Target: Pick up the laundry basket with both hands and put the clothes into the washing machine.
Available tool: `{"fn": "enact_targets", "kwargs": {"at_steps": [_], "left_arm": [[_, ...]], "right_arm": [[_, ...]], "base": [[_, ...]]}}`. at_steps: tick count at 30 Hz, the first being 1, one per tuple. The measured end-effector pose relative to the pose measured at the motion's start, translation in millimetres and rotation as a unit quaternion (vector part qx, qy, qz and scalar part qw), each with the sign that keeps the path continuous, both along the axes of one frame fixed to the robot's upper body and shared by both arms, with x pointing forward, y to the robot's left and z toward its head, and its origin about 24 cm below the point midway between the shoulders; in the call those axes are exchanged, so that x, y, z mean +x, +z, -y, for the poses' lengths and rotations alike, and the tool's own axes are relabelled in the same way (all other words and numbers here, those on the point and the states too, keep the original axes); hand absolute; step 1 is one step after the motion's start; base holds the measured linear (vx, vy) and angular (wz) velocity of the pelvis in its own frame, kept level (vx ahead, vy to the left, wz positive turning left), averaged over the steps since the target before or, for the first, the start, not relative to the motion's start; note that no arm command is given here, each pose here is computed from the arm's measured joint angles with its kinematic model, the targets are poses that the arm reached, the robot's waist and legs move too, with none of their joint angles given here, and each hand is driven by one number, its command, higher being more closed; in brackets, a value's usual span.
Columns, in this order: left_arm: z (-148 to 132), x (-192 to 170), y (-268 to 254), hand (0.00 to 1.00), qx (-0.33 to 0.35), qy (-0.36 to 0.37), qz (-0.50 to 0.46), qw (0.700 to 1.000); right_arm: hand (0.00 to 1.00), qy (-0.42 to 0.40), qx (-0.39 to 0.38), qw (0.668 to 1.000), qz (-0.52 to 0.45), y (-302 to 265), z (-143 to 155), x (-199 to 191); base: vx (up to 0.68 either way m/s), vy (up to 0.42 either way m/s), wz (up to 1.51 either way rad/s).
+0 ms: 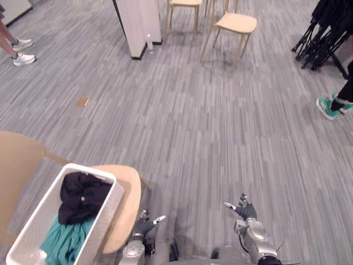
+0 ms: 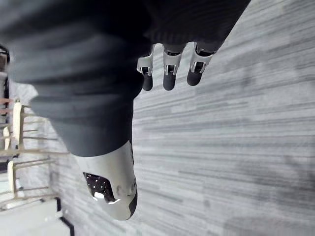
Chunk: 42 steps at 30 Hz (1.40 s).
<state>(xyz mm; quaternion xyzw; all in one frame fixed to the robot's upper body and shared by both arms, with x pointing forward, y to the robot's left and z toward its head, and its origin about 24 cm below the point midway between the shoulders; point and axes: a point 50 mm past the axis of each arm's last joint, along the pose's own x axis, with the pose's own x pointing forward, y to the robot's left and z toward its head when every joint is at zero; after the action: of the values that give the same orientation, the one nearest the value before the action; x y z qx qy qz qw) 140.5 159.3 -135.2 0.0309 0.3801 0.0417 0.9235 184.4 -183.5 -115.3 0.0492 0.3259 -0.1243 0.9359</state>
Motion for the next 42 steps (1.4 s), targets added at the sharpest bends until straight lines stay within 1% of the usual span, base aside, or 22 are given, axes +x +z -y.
{"fn": "enact_targets", "kwargs": {"at_steps": [2, 5, 7, 8, 10, 11, 13, 15, 16, 18, 21, 23, 24, 26, 27, 31, 34, 36, 37, 38, 40, 42], "left_arm": [[-2.9, 6.4, 4.3, 0.0, 0.004, 0.001, 0.015, 1.0], [-1.0, 27.8, 14.0, 0.0, 0.007, 0.001, 0.046, 0.999], [9.5, 41.3, 19.1, 0.0, -0.005, -0.007, 0.059, 0.998], [16.8, 48.2, 22.4, 0.0, -0.011, -0.015, 0.067, 0.998], [35.7, 53.1, 26.7, 0.0, -0.035, -0.015, 0.078, 0.996], [37.2, 53.8, 28.2, 0.0, -0.034, -0.021, 0.083, 0.996], [39.4, 60.7, 39.2, 0.0, -0.038, -0.024, 0.115, 0.992], [41.3, 65.4, 48.8, 0.0, -0.044, -0.023, 0.142, 0.989], [42.3, 64.2, 55.9, 0.0, -0.053, -0.019, 0.164, 0.985], [40.7, 58.1, 58.4, 0.0, -0.055, -0.014, 0.172, 0.983], [36.5, 42.3, 53.9, 0.0, -0.053, -0.01, 0.161, 0.986], [39.7, 38.4, 52.4, 0.0, -0.052, -0.026, 0.156, 0.986], [37.5, 34.1, 50.6, 0.0, -0.049, -0.04, 0.152, 0.986], [30.9, 27.8, 47.0, 0.0, -0.041, -0.044, 0.142, 0.988], [23.4, 20.6, 43.3, 0.0, -0.03, -0.045, 0.131, 0.99], [10.9, 7.9, 35.9, 0.0, -0.004, -0.051, 0.107, 0.993], [-2.7, -6.9, 21.3, 0.0, 0.031, -0.066, 0.062, 0.995], [-13.4, -7.5, 20.4, 0.0, 0.048, -0.059, 0.058, 0.995], [-23.5, -10.4, 17.9, 0.0, 0.063, -0.055, 0.047, 0.995], [-26.8, -12.4, 16.6, 0.0, 0.067, -0.053, 0.042, 0.995], [-33.7, -12.7, 13.8, 0.0, 0.073, -0.042, 0.034, 0.996], [-36.3, -10.7, 13.6, 0.0, 0.076, -0.036, 0.036, 0.996]], "right_arm": [[0.0, 0.002, 0.004, 1.0, 0.0, -0.5, -1.6, 0.0], [0.0, 0.003, 0.009, 1.0, 0.012, 1.8, -0.2, 2.0], [0.0, -0.004, 0.01, 1.0, 0.016, 1.8, 2.9, -4.1], [0.0, -0.017, 0.011, 1.0, 0.007, -2.1, 2.9, -15.5], [0.0, -0.028, 0.0, 1.0, 0.006, -1.2, 11.5, -21.2], [0.0, -0.027, 0.001, 1.0, 0.014, 1.2, 10.3, -18.9], [0.0, -0.022, 0.006, 0.998, 0.065, 17.0, 5.8, -4.1], [0.0, -0.021, 0.002, 0.996, 0.084, 22.8, 6.7, 0.5], [0.0, -0.021, -0.002, 0.996, 0.09, 24.3, 8.6, 1.1], [0.0, -0.022, -0.008, 0.996, 0.089, 24.4, 10.4, 0.9], [0.0, -0.027, -0.017, 0.995, 0.095, 27.2, 10.6, 6.1], [0.0, -0.045, -0.022, 0.994, 0.099, 29.3, 15.7, 8.6], [0.0, -0.05, -0.023, 0.993, 0.1, 29.8, 16.0, 9.6], [0.0, -0.043, -0.024, 0.994, 0.1, 29.9, 11.1, 9.7], [0.0, -0.041, -0.036, 0.992, 0.114, 35.8, 11.6, 13.0], [0.0, -0.035, -0.081, 0.985, 0.149, 53.4, 18.8, 23.7], [0.0, 0.038, -0.134, 0.972, 0.19, 73.3, 6.5, 40.8], [0.0, 0.072, -0.155, 0.963, 0.21, 82.5, -2.9, 47.9], [0.0, 0.113, -0.183, 0.948, 0.237, 94.4, -10.9, 53.8], [0.0, 0.129, -0.192, 0.942, 0.243, 97.2, -13.6, 55.5], [0.0, 0.19, -0.232, 0.92, 0.254, 104.1, -18.6, 66.6], [0.0, 0.219, -0.257, 0.904, 0.262, 110.0, -20.2, 73.7]], "base": [[0.38, -0.01, 1.3], [0.35, -0.155, 1.86], [0.39, -0.303, 2.68], [0.4, -0.356, 2.93], [0.36, -0.372, 2.51], [0.25, -0.333, 1.54], [0.19, -0.307, 1.9], [0.1, -0.188, 1.78], [0.07, -0.114, 1.6], [0.05, -0.079, 1.48], [0.01, -0.009, 1.08], [0.01, 0.073, 1.05], [0.01, 0.133, 0.94], [0.0, 0.163, 0.45], [0.0, 0.138, 0.24], [-0.07, 0.138, 0.04], [-0.11, 0.104, -0.1], [-0.13, 0.037, 0.14], [-0.1, 0.011, 0.37], [0.0, -0.005, 0.68], [0.07, -0.01, 0.78], [0.09, -0.017, 0.56]]}}
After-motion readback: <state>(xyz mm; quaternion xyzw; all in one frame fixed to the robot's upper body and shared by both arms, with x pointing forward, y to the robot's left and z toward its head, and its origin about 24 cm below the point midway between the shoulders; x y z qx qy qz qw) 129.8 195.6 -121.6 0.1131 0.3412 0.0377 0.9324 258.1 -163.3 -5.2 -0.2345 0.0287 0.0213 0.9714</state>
